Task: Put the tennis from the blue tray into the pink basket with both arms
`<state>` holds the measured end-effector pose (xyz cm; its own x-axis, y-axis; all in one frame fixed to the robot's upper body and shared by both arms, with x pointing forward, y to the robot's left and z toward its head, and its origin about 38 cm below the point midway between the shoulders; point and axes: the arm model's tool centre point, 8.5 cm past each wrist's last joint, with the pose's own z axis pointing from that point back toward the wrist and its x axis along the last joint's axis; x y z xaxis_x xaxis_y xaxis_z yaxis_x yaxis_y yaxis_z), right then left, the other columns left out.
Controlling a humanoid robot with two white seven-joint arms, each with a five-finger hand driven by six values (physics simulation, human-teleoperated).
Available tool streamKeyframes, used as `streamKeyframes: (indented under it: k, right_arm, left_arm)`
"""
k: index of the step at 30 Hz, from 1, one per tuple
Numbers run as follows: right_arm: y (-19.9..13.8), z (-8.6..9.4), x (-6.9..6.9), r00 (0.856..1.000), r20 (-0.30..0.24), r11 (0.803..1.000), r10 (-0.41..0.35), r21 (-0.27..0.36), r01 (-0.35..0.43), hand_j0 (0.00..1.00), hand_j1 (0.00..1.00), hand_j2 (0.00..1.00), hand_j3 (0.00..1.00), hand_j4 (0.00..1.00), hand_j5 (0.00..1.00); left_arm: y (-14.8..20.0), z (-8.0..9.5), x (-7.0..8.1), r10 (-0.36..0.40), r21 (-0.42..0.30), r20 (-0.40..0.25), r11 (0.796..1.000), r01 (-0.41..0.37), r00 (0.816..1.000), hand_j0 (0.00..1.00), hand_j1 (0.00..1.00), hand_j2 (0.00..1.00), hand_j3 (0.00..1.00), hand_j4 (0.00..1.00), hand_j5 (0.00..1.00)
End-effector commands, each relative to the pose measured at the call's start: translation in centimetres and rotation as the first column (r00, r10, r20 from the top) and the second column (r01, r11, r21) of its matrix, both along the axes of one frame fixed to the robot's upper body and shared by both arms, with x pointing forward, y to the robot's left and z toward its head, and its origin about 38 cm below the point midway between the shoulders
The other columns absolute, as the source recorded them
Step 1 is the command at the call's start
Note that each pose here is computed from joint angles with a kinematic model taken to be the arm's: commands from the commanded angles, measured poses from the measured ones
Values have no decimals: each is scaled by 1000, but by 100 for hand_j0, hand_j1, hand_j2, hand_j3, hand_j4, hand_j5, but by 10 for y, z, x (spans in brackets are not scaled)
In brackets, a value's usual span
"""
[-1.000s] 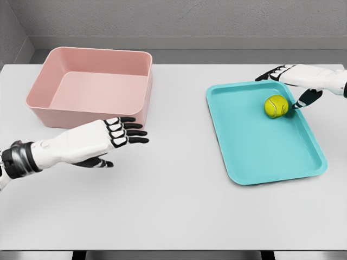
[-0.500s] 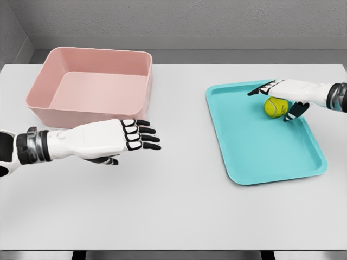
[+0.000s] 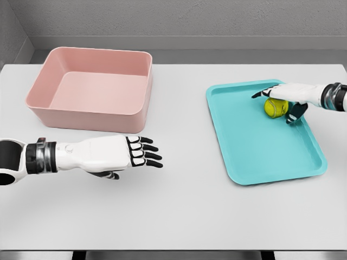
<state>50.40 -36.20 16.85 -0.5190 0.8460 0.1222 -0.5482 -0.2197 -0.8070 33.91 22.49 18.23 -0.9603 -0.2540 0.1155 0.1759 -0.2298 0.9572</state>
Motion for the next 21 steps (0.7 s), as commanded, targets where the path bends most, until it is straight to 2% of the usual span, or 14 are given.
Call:
streamKeyframes:
  k: [1, 11, 18, 21]
  right_arm:
    - [3, -3, 3, 1000, -3, 1000, -1, -7, 1, 100, 100, 100, 100, 100, 100]
    - [3, 0, 5, 1000, 4, 1000, -1, -8, 2, 100, 100, 100, 100, 100, 100]
    - [3, -5, 8, 1000, -2, 1000, -14, -20, 14, 100, 100, 100, 100, 100, 100]
    - [2, -5, 8, 1000, -2, 1000, -15, -22, 15, 97, 97, 97, 97, 97, 97]
  left_arm:
    - [0, 1, 0, 2, -5, -2, 1000, -2, 1000, 100, 100, 100, 100, 100, 100]
    - [0, 1, 0, 1, -6, -4, 1000, -1, 1000, 100, 100, 100, 100, 100, 100]
    - [0, 1, 0, 2, -5, -4, 1000, -2, 1000, 100, 100, 100, 100, 100, 100]
    - [0, 1, 0, 2, -5, -4, 1000, -2, 1000, 100, 100, 100, 100, 100, 100]
